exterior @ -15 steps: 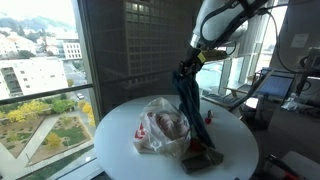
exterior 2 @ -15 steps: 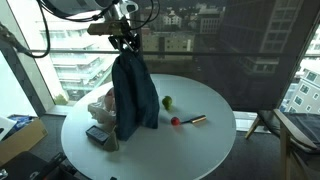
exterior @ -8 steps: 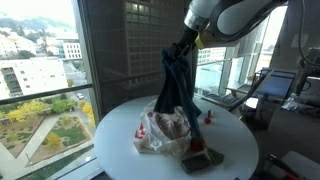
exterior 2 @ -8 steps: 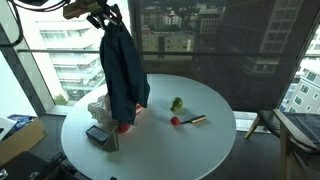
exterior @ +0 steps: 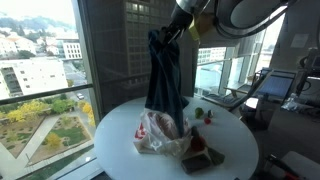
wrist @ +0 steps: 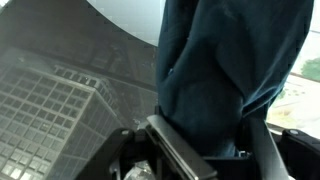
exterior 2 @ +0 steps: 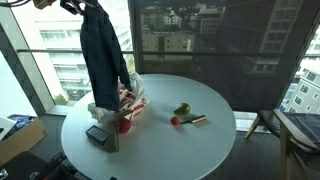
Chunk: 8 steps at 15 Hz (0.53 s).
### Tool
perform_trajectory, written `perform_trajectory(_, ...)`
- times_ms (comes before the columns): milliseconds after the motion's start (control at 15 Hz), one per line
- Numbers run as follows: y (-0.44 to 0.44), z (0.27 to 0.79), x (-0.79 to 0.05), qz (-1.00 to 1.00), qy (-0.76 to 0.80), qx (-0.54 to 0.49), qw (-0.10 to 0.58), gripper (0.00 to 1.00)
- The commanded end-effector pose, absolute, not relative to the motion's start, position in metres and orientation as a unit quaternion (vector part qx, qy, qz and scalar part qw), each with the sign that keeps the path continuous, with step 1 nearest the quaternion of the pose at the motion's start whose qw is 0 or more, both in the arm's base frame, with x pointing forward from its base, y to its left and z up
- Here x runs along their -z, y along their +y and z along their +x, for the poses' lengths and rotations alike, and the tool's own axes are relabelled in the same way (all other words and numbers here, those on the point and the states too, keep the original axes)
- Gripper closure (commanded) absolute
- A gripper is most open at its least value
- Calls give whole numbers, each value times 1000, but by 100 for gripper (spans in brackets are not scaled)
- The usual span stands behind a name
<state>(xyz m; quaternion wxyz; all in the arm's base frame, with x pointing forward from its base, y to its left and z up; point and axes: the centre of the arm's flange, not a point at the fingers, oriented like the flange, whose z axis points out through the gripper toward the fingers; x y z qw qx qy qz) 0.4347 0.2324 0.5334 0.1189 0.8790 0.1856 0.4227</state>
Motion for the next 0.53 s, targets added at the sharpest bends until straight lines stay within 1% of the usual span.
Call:
perform_trajectory(0, 223, 442, -531, 875, 178, -434, 119, 64)
perform_trajectory(200, 185, 475, -504, 893, 150, -406, 123, 64)
perform_trajectory(333, 151, 501, -483, 896, 129, -399, 143, 64)
perform_trajectory(467, 141, 511, -460, 901, 126, -385, 155, 64)
